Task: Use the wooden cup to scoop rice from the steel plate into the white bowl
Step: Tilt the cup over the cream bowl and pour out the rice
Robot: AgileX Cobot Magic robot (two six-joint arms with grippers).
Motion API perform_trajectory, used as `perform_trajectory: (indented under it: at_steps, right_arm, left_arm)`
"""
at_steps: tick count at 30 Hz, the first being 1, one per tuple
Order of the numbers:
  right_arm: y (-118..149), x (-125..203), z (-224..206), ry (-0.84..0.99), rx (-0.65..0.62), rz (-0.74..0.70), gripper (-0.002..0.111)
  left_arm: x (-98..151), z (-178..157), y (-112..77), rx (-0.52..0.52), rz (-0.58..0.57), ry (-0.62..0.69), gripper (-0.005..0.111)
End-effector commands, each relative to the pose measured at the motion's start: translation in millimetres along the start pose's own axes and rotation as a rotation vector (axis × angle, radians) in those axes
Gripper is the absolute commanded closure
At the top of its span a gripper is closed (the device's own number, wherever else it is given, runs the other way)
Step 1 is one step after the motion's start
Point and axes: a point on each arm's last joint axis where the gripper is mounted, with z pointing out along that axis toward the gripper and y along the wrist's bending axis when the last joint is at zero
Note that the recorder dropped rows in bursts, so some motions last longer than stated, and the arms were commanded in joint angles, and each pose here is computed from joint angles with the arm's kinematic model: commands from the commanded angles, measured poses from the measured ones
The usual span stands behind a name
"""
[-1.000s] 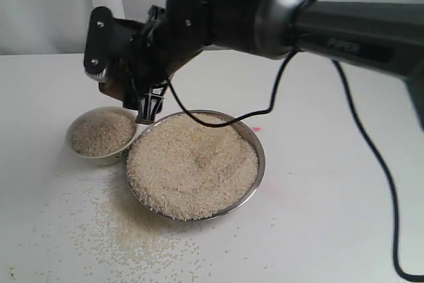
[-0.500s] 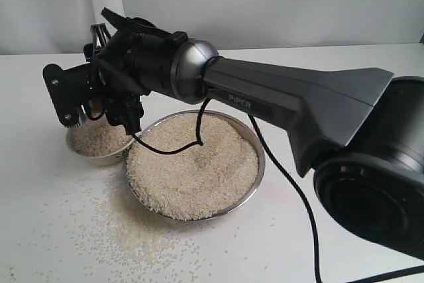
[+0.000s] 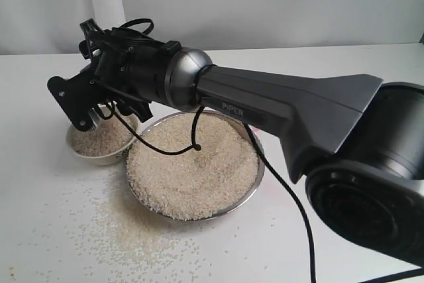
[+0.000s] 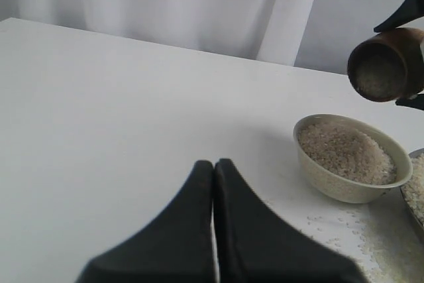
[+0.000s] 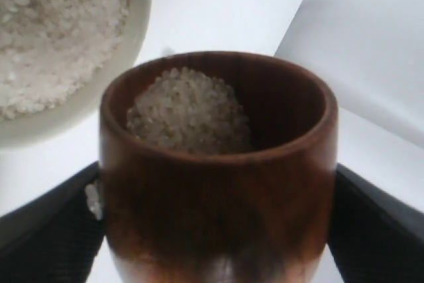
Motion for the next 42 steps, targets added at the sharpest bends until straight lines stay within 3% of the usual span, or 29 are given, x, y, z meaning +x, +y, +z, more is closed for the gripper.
perform_trajectory:
  at_steps: [1,28,42]
  right_arm:
    - [-2,-7,0,-0.007,0.030,-0.029,0.108]
    - [0,-20,-7,0.023,0.018,-0.053,0.108]
    - [1,-18,-2,0.078,0.035,-0.301,0.108]
  left_arm:
    - [0,0,-0.3,0.005,0.002,-0.002,0.107]
    - [0,0,-0.3,0.005,0.002,-0.002,0.107]
    - [0,0,-0.3,0.005,0.002,-0.002,0.107]
